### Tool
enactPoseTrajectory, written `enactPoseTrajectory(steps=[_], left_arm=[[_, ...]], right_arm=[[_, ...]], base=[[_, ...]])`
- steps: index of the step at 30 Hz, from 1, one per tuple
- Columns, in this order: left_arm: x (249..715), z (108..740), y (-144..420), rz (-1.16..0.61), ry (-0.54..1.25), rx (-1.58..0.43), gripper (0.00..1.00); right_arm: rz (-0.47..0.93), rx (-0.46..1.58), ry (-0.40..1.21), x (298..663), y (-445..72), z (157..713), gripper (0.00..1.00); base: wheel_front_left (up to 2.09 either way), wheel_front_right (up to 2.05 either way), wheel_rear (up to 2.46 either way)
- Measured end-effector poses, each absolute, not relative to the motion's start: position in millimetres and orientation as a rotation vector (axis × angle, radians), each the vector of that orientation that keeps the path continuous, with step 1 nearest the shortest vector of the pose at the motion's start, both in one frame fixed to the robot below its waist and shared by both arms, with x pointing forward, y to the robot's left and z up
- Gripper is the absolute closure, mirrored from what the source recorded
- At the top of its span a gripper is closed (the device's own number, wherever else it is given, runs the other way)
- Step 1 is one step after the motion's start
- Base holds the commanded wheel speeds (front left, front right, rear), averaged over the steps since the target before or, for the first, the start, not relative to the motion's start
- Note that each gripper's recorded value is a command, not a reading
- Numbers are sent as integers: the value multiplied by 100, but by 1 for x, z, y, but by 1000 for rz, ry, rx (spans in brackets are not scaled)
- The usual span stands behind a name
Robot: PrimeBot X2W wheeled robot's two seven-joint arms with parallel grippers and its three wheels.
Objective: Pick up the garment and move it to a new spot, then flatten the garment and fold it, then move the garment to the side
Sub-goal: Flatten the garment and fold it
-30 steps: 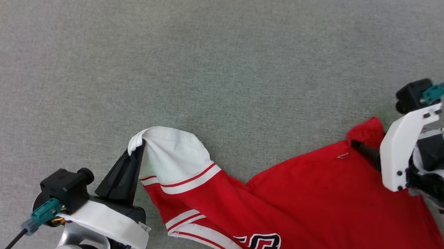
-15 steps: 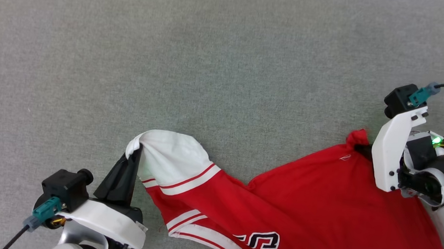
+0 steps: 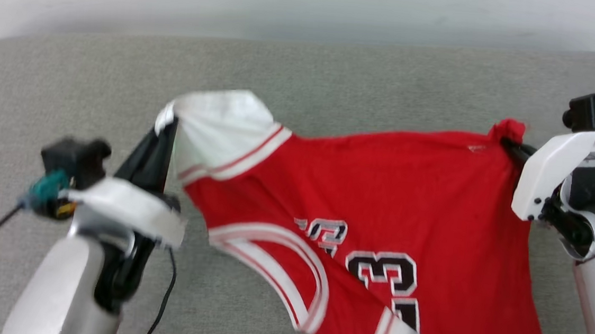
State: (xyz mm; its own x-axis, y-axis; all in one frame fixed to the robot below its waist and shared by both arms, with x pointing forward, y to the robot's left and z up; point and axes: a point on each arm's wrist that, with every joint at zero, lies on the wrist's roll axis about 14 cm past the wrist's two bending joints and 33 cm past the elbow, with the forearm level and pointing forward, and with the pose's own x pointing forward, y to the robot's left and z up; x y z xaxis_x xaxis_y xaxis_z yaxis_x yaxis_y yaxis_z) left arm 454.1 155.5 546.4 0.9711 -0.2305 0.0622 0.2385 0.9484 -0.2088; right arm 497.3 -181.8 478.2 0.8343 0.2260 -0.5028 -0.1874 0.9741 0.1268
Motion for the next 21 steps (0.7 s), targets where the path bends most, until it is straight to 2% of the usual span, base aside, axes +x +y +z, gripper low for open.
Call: enactPoseTrajectory(steps=[10,21], left_arm=[[541,634,119,-313,-224,-203,100],[619,749,123,-286,-482,-132,100]], right_arm=[[114,91,197,543,-201,575,100],[68,92,-155,606,-209,697,100]], base=[[0,0,0],[0,0,0]])
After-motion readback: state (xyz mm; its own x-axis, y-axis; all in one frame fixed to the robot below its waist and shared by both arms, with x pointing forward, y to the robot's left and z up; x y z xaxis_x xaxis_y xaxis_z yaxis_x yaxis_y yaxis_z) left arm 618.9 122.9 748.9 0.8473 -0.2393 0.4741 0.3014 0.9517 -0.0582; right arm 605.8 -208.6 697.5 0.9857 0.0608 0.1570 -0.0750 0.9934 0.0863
